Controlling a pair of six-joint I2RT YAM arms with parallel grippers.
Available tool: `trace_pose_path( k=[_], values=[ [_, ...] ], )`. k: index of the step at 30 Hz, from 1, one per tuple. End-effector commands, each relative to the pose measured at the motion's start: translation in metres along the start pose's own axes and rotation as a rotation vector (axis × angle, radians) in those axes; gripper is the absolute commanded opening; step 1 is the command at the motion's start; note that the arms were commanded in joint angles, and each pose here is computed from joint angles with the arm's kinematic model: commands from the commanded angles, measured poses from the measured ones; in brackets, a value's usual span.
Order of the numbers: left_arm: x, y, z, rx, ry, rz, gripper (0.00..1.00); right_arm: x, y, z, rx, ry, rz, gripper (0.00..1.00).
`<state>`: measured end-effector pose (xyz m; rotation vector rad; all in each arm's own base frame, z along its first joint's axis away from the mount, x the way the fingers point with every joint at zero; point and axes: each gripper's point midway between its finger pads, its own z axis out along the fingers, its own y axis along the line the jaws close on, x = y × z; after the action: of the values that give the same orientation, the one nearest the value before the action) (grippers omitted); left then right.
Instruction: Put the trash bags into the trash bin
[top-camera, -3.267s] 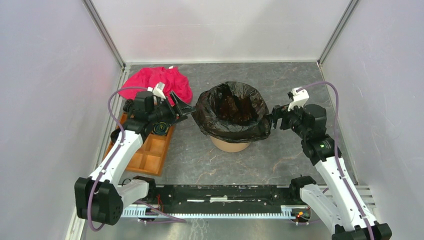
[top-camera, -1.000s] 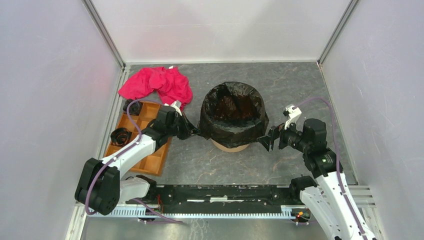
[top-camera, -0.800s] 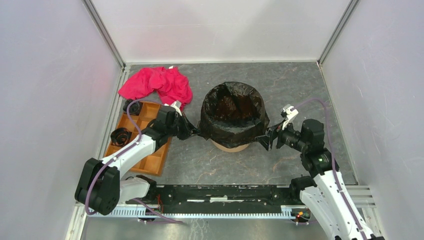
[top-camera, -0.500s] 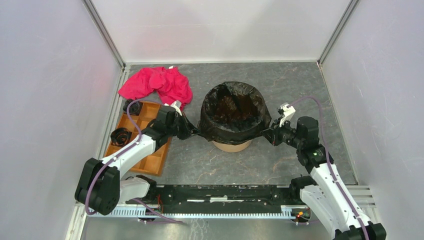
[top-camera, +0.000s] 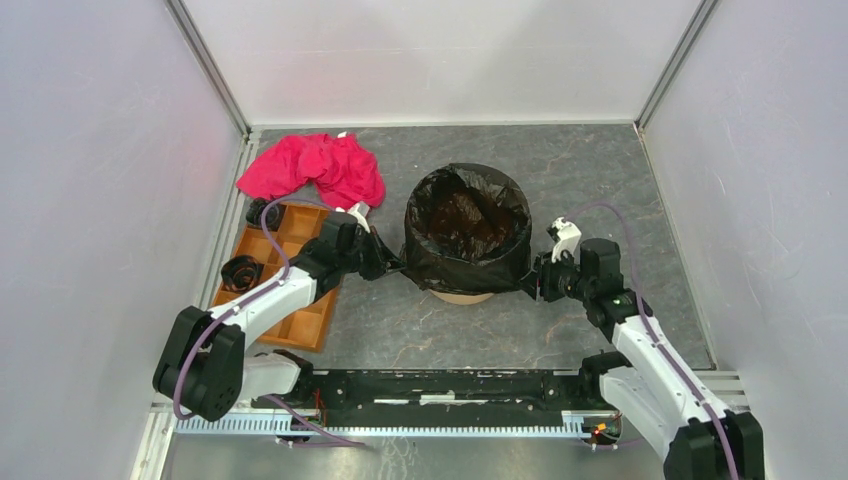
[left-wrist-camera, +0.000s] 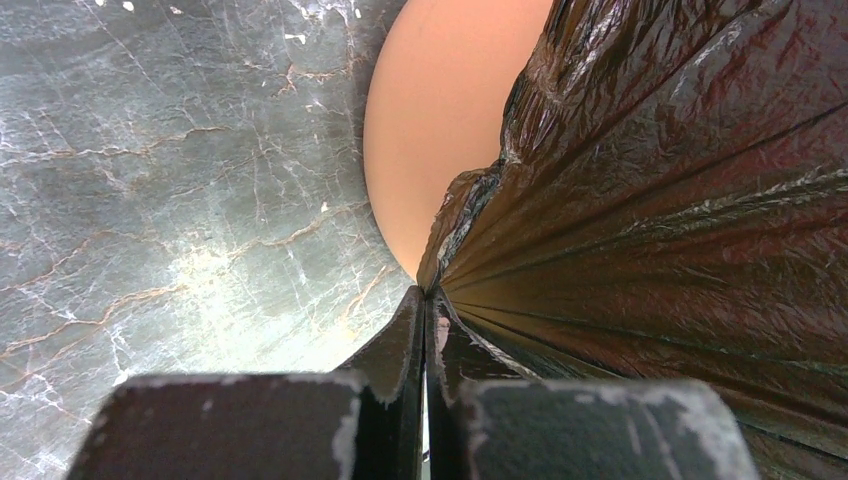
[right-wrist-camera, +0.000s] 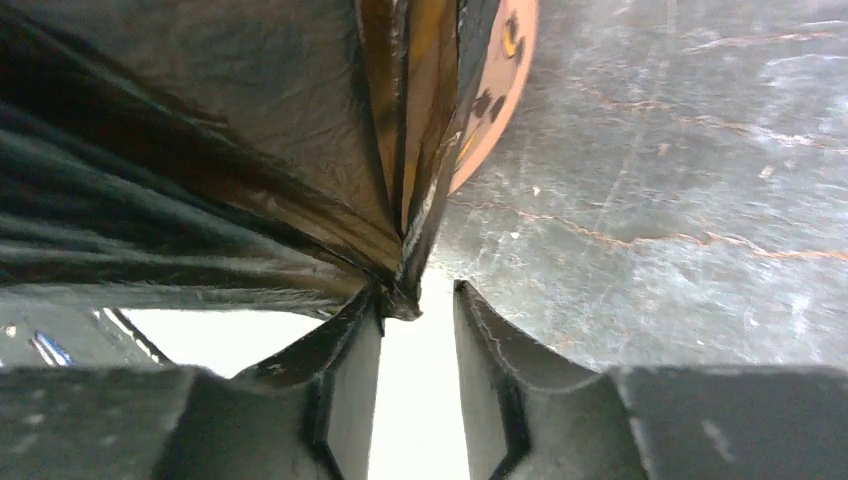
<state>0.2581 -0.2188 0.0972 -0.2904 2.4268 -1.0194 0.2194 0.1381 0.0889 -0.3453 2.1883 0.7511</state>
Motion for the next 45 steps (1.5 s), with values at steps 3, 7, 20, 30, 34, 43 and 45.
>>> trace_pose_path(
  k=[3,7,20,30,34,43,45],
  values=[
    [-0.016,-0.011,-0.005,0.005,-0.054,0.061,0.05,-0.058,-0.017,-0.043,0.243,-0.127,-0.069,0.63],
    [-0.019,-0.005,-0.007,-0.04,-0.061,0.088,0.12,-0.097,-0.031,-0.088,0.46,-0.223,-0.075,0.75],
    [-0.061,-0.009,-0.05,-0.146,-0.268,0.247,0.72,-0.224,0.085,-0.071,-0.031,-0.334,-0.375,0.85],
    [-0.081,-0.012,-0.085,-0.214,-0.378,0.32,0.9,-0.206,0.144,0.024,-0.167,-0.143,-0.439,0.57],
    [-0.083,-0.018,-0.09,-0.203,-0.388,0.328,0.91,-0.202,0.1,0.056,0.048,-0.025,-0.418,0.42],
    [-0.089,-0.022,-0.1,-0.213,-0.415,0.354,0.92,-0.215,0.049,0.06,0.465,0.035,-0.498,0.38],
    [-0.092,-0.023,-0.103,-0.219,-0.432,0.363,0.92,-0.206,0.063,0.065,0.444,0.055,-0.541,0.42]
  ],
)
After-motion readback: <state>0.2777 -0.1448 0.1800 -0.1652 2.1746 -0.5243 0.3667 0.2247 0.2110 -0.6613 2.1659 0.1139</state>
